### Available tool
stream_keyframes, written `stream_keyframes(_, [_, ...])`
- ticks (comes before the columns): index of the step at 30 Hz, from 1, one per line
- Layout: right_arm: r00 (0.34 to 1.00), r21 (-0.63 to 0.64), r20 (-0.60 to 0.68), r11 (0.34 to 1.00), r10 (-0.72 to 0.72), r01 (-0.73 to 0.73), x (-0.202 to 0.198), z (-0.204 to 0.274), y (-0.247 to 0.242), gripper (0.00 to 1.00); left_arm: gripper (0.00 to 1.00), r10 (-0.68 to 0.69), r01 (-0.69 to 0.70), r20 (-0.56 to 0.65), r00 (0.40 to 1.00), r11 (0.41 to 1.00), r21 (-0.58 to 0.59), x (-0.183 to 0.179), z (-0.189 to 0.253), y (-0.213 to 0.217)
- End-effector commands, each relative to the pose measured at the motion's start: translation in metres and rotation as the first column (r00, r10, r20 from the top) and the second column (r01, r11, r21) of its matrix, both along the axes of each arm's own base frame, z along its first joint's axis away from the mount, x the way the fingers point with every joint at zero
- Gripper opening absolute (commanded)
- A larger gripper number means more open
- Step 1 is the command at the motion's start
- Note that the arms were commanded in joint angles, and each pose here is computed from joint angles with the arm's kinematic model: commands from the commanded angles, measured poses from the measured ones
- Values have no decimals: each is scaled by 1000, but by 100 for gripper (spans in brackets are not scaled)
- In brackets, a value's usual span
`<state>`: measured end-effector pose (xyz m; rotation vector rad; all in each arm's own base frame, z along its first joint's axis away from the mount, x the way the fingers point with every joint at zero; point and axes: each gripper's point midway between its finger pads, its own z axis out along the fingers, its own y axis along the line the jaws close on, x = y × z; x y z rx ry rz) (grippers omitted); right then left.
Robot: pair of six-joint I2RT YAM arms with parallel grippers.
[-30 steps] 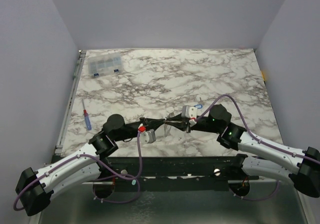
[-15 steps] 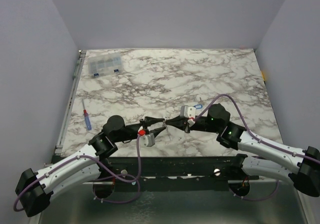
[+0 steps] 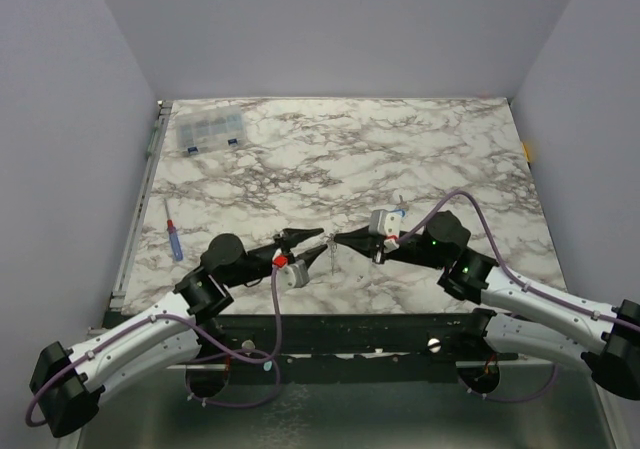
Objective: Put the keys on the keyring
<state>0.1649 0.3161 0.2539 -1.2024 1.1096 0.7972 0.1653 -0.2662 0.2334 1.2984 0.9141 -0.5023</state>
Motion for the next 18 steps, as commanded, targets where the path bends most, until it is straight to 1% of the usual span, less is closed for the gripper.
stream_keyframes(1, [1000, 36, 30, 999, -2, 1, -1, 9, 1, 1, 38, 61, -60, 16, 998, 995, -75, 8, 15, 7])
stream_keyframes(4, [1000, 35, 26, 999, 17, -18, -4, 7, 2, 1, 35, 56, -53, 25, 998, 991, -123, 7, 24, 9])
stream_keyframes(8, [999, 38, 24, 998, 39, -40, -8, 7, 3, 1, 27, 34, -29, 25, 999, 988, -154, 4, 31, 9])
stream_keyframes(13, [998, 45, 26, 998, 52, -53, -11, 9, 3, 1, 18, -14, 17, 18, 1000, 989, -150, 0, 30, 3])
stream_keyframes(18, [998, 46, 27, 997, 56, -57, -11, 9, 3, 1, 16, -70, 70, 1, 998, 987, -143, -7, 27, -1])
